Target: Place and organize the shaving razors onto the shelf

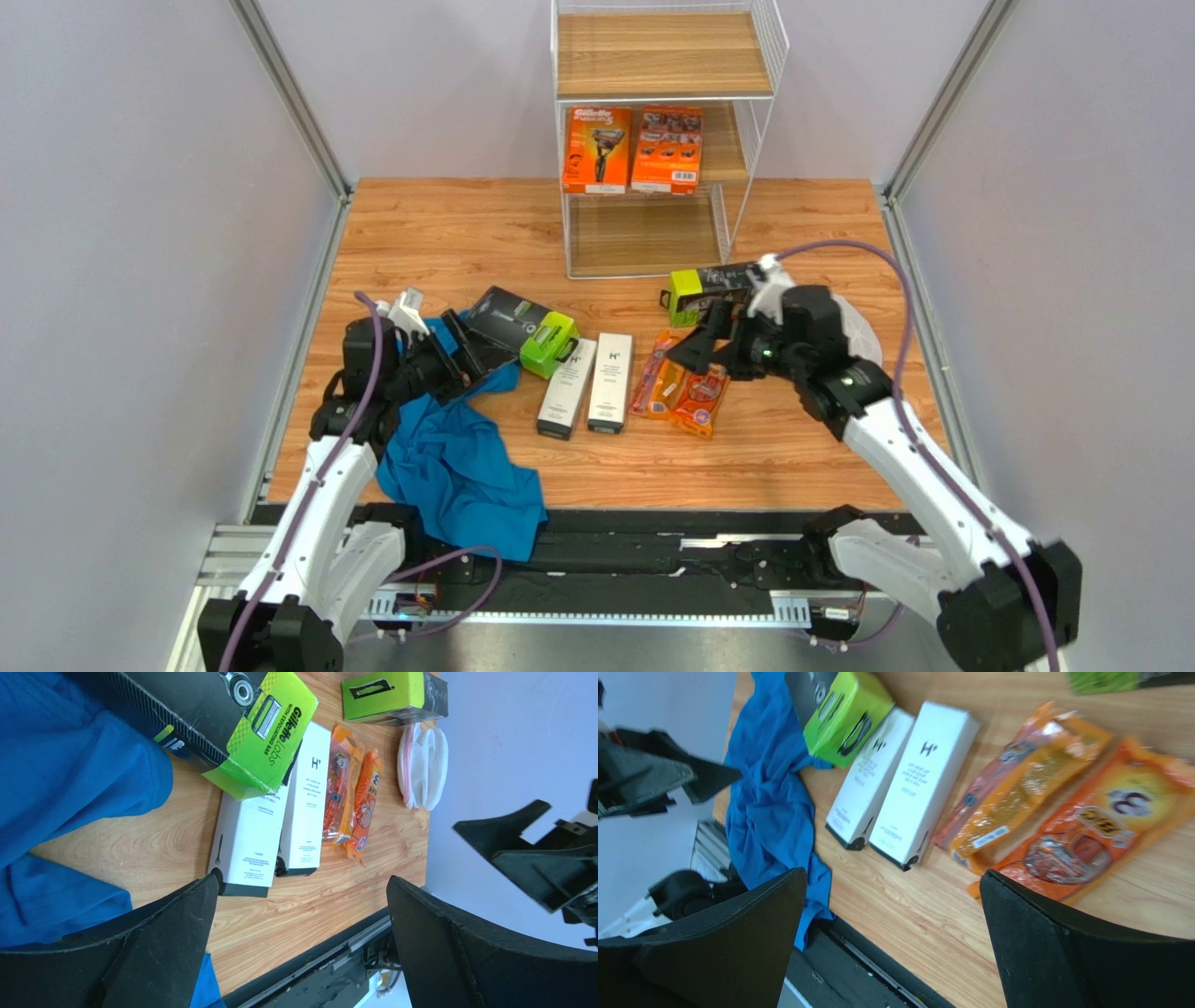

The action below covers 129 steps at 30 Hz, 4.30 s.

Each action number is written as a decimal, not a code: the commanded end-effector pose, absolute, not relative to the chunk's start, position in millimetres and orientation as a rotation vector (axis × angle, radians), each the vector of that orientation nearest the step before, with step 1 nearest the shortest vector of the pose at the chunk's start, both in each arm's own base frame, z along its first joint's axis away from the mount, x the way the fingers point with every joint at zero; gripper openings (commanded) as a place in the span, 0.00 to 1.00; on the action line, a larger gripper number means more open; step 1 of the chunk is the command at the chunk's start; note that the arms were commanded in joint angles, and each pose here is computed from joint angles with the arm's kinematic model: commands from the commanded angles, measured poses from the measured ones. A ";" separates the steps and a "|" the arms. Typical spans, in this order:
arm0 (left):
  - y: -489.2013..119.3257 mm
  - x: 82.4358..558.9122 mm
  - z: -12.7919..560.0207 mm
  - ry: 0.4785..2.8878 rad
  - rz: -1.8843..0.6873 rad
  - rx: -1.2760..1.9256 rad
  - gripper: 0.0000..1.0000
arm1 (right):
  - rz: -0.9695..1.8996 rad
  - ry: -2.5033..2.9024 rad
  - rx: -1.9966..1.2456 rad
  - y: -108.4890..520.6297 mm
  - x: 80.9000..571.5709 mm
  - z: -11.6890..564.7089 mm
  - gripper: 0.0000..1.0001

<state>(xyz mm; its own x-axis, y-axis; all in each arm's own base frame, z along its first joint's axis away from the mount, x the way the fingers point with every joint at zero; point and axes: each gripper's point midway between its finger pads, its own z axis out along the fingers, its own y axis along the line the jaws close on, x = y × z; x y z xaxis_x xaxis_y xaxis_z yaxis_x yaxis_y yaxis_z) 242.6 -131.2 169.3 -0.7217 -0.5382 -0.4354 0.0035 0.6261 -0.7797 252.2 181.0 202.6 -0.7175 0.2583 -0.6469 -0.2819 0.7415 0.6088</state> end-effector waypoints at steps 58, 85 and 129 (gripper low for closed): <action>-139.7 270.5 159.1 2.135 -1.166 -0.538 0.99 | 1.642 2.223 0.256 395.5 333.1 84.8 0.43; -186.6 286.1 123.6 2.026 -1.427 -0.806 0.99 | 1.706 2.009 0.224 376.1 304.2 160.9 0.00; -221.4 294.0 198.9 1.847 -1.507 -0.387 0.00 | 1.649 1.997 0.037 343.2 226.8 204.3 0.80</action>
<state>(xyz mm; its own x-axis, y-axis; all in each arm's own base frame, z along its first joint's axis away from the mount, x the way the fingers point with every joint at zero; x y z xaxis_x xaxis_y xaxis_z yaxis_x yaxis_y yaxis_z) 290.0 -219.7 145.5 -0.7334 -0.6726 -0.0986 -0.0018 0.1471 -0.9891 233.6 351.5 176.3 -0.8964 0.3300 -0.2960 -0.2024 0.2895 0.9355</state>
